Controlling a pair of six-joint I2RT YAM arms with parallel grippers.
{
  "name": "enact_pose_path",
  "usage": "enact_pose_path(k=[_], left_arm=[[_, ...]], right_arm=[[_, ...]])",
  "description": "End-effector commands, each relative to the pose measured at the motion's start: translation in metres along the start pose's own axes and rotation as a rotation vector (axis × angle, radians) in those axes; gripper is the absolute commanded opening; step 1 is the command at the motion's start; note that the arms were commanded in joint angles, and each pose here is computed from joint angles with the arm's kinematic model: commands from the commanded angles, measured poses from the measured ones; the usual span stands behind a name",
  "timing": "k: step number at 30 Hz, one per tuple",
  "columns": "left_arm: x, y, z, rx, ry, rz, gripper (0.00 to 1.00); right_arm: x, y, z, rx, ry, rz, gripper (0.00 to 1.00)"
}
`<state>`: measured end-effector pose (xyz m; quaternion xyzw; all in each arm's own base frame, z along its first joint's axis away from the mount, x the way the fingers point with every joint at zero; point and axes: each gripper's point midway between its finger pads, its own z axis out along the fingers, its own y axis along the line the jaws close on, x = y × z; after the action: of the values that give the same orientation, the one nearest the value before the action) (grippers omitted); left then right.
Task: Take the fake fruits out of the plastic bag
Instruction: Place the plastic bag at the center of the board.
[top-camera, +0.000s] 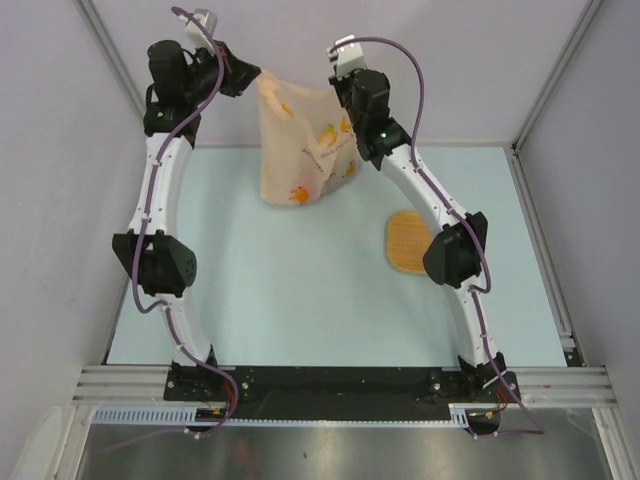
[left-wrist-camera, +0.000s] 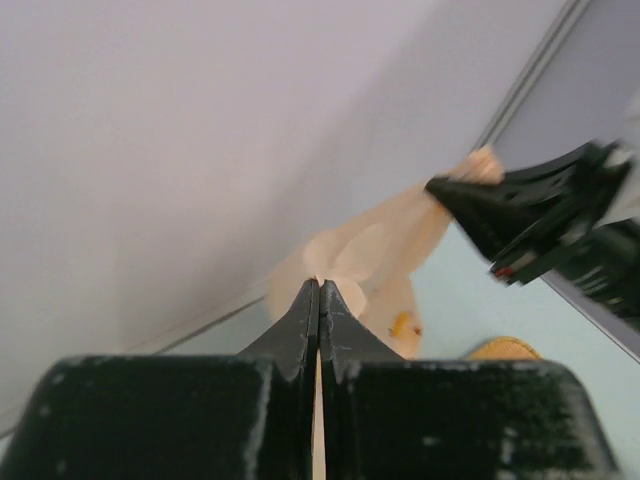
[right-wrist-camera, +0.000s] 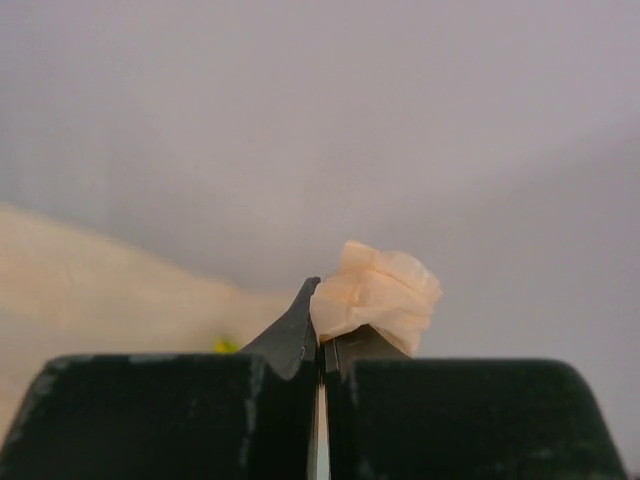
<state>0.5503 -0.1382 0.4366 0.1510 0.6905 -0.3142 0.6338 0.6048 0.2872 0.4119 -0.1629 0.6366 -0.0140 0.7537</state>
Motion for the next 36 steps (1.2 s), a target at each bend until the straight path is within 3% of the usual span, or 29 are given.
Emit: enact_pose_path(k=[1, 2, 3, 5, 6, 8, 9, 10, 14, 15, 17, 18, 21, 27, 30, 32, 36], left_arm=[[-0.093, -0.085, -0.057, 0.191, -0.193, 0.133, 0.00], [-0.086, -0.097, -0.065, 0.229, -0.166, 0.123, 0.00], [-0.048, -0.088, -0.062, 0.225, -0.085, 0.048, 0.00], [-0.034, -0.118, -0.096, 0.264, -0.060, 0.042, 0.00], [0.030, -0.103, -0.096, 0.238, 0.048, -0.049, 0.00], [0.064, -0.118, -0.124, 0.221, 0.089, -0.027, 0.00], [0.118, -0.112, -0.132, 0.200, 0.182, -0.093, 0.00], [0.144, -0.116, -0.140, 0.200, 0.243, -0.114, 0.00], [0.218, -0.127, -0.161, 0.197, 0.401, -0.211, 0.00], [0.231, -0.125, -0.163, 0.181, 0.425, -0.237, 0.00], [0.236, -0.125, -0.161, 0.170, 0.426, -0.251, 0.00], [0.235, -0.125, -0.159, 0.164, 0.426, -0.270, 0.00], [0.227, -0.125, -0.151, 0.167, 0.422, -0.304, 0.00], [0.203, -0.123, -0.137, 0.160, 0.360, -0.320, 0.00], [0.191, -0.129, -0.134, 0.191, 0.343, -0.323, 0.00], [0.188, -0.129, -0.131, 0.200, 0.350, -0.320, 0.00], [0.192, -0.126, -0.131, 0.196, 0.384, -0.299, 0.00]], right_arm=[[-0.089, -0.037, -0.046, 0.041, -0.216, 0.053, 0.00], [-0.106, -0.049, -0.068, 0.036, -0.231, 0.061, 0.00], [-0.056, -0.033, -0.072, -0.009, -0.125, 0.028, 0.00], [-0.046, -0.032, -0.106, -0.056, -0.090, 0.016, 0.00], [0.012, -0.013, -0.122, -0.107, 0.029, -0.019, 0.00], [0.049, -0.004, -0.148, -0.151, 0.127, -0.033, 0.00], [0.059, -0.007, -0.163, -0.149, 0.160, -0.012, 0.00], [0.093, -0.009, -0.175, -0.144, 0.242, 0.000, 0.00], [0.157, -0.020, -0.207, -0.148, 0.428, 0.068, 0.00], [0.163, -0.018, -0.209, -0.171, 0.438, 0.059, 0.06], [0.180, -0.026, -0.220, -0.186, 0.514, 0.035, 0.21], [0.179, -0.029, -0.223, -0.202, 0.518, 0.029, 0.47], [0.177, -0.056, -0.244, -0.209, 0.567, 0.034, 0.76], [0.200, -0.152, -0.293, -0.076, 0.715, 0.192, 0.88], [0.252, -0.179, -0.310, 0.002, 0.881, 0.251, 0.86], [0.294, -0.173, -0.326, -0.021, 1.025, 0.336, 0.84], [0.335, -0.179, -0.344, -0.044, 1.113, 0.479, 0.78]])
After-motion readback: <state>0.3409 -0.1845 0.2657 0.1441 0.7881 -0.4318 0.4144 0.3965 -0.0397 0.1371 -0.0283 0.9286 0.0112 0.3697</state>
